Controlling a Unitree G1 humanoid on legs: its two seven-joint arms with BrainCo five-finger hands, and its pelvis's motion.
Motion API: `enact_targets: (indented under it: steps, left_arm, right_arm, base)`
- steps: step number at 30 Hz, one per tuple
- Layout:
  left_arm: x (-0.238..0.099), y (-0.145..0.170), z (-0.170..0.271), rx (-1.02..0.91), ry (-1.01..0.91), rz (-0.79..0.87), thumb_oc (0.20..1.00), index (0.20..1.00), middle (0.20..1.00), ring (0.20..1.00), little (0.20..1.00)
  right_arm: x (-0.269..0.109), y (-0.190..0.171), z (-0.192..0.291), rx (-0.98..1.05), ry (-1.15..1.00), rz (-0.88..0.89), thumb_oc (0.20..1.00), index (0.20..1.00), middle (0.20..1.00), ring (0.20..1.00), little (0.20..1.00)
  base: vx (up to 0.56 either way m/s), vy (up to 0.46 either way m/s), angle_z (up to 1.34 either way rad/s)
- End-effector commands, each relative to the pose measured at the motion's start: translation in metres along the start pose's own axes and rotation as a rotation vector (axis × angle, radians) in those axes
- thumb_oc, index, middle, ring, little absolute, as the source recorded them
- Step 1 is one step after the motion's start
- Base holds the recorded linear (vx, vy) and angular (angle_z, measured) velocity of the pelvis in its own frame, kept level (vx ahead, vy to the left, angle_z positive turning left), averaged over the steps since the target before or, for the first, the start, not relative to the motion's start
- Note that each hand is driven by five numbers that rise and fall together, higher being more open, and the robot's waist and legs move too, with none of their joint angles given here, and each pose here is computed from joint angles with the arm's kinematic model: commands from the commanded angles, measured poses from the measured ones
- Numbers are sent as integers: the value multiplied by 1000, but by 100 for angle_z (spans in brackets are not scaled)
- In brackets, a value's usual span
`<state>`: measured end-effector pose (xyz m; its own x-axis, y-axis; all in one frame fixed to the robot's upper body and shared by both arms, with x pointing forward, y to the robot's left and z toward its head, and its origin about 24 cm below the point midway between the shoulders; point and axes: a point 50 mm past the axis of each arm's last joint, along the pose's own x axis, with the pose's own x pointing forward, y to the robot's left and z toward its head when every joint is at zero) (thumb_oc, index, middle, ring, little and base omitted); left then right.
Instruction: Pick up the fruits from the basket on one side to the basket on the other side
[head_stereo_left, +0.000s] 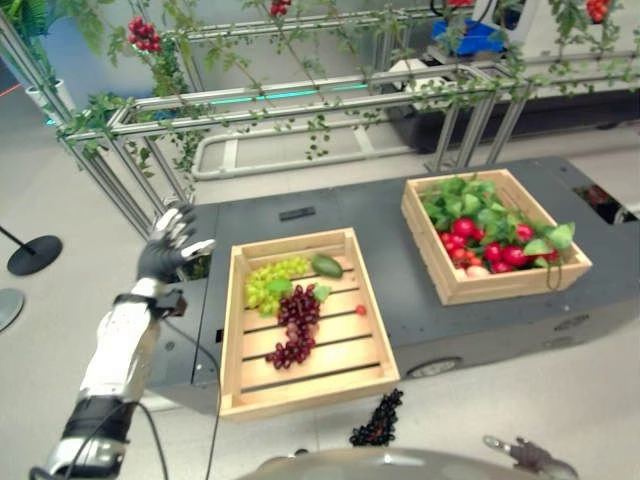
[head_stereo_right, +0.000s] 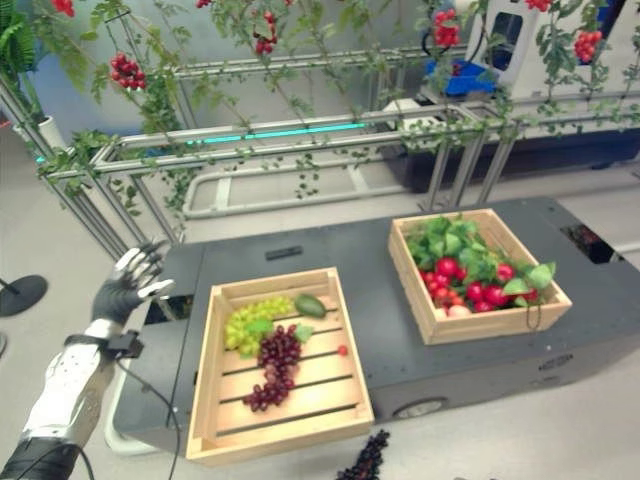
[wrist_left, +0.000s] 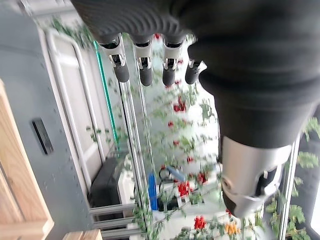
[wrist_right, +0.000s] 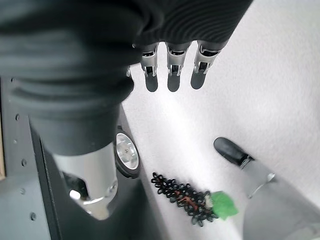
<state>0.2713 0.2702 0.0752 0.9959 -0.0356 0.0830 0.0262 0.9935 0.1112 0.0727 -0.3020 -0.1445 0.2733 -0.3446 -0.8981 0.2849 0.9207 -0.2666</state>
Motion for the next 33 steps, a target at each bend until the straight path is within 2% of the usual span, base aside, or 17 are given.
enact_targets:
  steps: [1,9,17,29,33]
  left_arm:
    - [23,-9,33,60,-143,-25,1000,1000,1000,1000,1000]
    - [37,-28,8,186,-2,-55,1000,1000,1000,1000,1000]
    - [30,-37,-43,194,219,-43,1000,1000,1000,1000,1000]
    - [26,-40,-63,232,310,-25,1000,1000,1000,1000,1000]
    - [29,-43,-64,296,327,-54,1000,1000,1000,1000,1000]
  right_arm:
    - [2,11,19,-31,-28,16,1000,1000,1000,1000,1000]
    - [3,12,20,-48,-25,8,1000,1000,1000,1000,1000]
    - [3,13,26,-67,-44,0,1000,1000,1000,1000,1000]
    - [3,22,43,-64,-109,-1,1000,1000,1000,1000,1000]
    - [3,24,49,-70,-131,-1,1000,1000,1000,1000,1000]
  base:
    - [20,-7,-14]
    - [22,-8,-9]
    - [17,-7,-8]
    - [23,-20,-17]
    - [17,-21,-8]
